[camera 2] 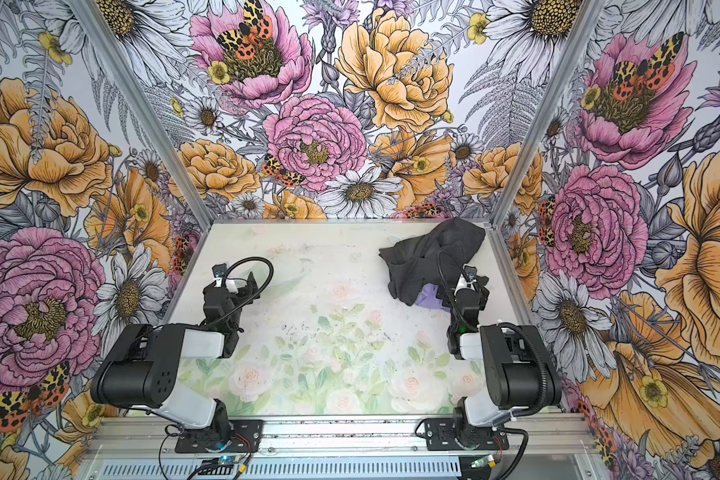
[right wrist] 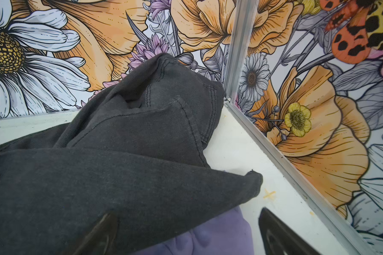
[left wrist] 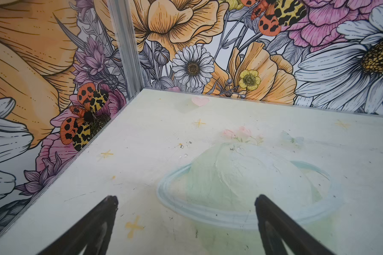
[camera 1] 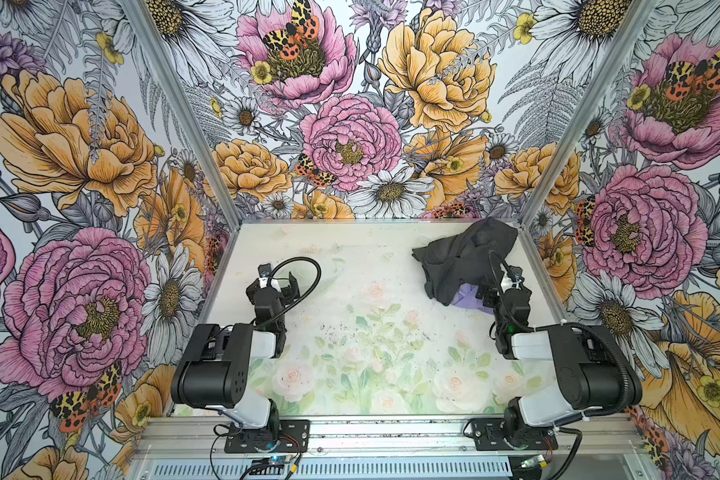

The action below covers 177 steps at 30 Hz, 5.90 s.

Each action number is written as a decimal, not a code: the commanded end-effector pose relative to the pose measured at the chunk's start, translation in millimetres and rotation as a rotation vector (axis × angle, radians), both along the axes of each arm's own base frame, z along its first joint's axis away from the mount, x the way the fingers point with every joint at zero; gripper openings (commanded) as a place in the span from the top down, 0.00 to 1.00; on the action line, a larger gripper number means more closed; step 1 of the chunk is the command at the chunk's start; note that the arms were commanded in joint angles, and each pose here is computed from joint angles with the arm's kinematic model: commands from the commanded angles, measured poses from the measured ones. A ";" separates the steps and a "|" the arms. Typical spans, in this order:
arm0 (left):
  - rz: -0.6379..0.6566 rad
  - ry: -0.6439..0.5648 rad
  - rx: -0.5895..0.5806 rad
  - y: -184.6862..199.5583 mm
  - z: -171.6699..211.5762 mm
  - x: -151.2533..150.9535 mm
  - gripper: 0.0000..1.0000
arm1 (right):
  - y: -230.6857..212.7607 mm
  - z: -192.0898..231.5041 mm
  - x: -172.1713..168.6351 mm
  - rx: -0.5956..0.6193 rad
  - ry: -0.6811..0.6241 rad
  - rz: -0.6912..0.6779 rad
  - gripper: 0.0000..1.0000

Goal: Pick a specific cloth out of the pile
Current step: 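Raise both grippers and move the right gripper toward the cloth pile, then lower the right gripper onto the purple shirt under the grey denim and close, then lift the purple shirt with the right gripper, pulling it from under the denim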

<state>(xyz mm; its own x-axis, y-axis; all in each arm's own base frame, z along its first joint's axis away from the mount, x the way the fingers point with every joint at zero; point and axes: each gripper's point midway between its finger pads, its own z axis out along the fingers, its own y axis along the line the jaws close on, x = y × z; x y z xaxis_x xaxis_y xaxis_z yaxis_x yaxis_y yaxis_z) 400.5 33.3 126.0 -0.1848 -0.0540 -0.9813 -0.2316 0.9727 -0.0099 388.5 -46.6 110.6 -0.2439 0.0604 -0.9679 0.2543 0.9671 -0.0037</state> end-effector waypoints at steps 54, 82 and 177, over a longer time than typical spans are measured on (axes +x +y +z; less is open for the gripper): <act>0.252 0.153 -0.318 36.0 121.9 -85.0 0.01 | 3.4 120.3 -24.5 -0.042 0.298 0.015 0.00; -0.198 0.563 -0.387 -140.0 75.4 -104.2 0.01 | 70.4 47.6 -56.1 0.700 0.594 0.041 0.12; -0.468 0.225 -0.344 -185.1 197.1 -76.8 0.01 | 68.7 165.9 5.6 0.880 0.178 0.109 1.00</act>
<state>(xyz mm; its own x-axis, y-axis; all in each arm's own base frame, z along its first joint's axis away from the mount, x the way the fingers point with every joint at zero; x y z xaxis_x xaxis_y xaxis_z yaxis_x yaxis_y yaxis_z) 320.5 -147.8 306.1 -0.4999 -0.2136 -0.8393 0.1516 0.9326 -0.3276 389.9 16.6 226.7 -0.4820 0.7422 -0.4657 0.3363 0.6475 0.6838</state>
